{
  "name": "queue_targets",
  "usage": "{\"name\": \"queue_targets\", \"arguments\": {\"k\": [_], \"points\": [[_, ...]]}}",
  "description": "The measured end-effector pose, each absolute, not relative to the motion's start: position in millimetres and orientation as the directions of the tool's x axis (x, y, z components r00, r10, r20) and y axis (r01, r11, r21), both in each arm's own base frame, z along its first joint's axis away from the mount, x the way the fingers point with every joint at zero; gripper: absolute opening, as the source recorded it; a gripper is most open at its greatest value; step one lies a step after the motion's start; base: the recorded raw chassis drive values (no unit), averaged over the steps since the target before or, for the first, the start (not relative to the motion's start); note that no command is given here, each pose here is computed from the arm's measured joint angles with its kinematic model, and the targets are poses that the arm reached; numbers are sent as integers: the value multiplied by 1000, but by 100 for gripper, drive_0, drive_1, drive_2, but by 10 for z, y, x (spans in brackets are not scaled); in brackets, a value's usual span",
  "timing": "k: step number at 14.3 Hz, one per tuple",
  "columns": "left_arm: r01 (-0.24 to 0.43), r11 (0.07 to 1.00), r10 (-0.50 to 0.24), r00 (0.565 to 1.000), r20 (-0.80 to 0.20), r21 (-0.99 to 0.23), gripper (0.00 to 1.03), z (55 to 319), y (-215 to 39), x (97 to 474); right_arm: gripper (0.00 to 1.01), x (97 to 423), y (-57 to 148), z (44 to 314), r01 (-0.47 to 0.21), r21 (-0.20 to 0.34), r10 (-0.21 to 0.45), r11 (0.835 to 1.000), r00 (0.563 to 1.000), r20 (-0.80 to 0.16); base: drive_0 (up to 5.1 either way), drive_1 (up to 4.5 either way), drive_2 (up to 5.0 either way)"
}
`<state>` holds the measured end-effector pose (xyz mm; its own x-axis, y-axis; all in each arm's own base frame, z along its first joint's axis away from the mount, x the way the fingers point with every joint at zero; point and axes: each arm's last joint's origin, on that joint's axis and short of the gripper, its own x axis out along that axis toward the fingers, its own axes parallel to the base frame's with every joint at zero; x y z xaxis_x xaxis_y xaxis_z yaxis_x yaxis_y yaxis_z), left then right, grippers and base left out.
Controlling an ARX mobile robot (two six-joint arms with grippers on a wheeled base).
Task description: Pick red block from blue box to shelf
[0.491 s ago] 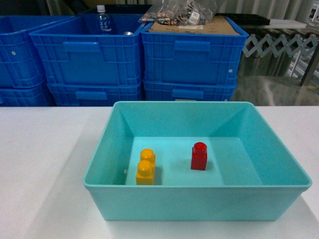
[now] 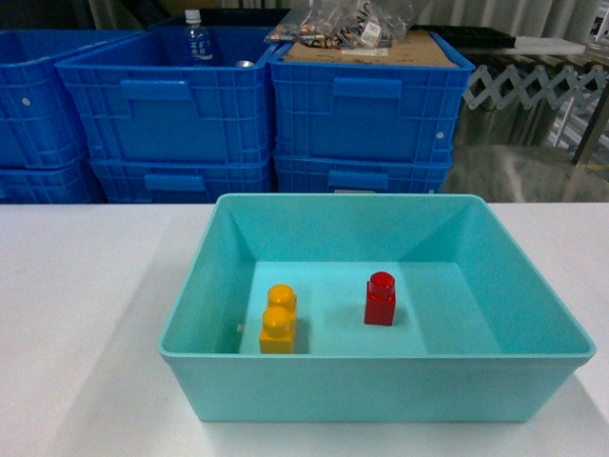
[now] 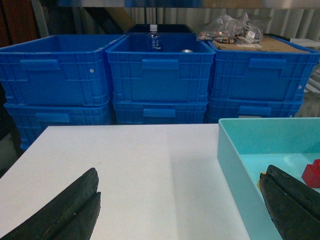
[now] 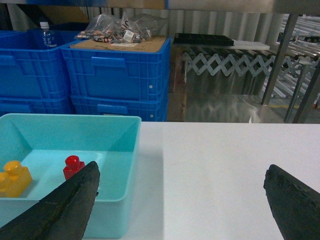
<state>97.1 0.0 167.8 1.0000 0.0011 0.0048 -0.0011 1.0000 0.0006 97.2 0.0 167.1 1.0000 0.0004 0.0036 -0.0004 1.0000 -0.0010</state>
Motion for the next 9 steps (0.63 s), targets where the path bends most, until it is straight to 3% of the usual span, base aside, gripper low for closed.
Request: {"name": "queue_targets", "arguments": {"k": [9], "points": [[-1,1000,1,1000,5,1,98,1678,0,971,98,972,0,1671,0,-1,0,1000,1000,4,0,0,0]]}}
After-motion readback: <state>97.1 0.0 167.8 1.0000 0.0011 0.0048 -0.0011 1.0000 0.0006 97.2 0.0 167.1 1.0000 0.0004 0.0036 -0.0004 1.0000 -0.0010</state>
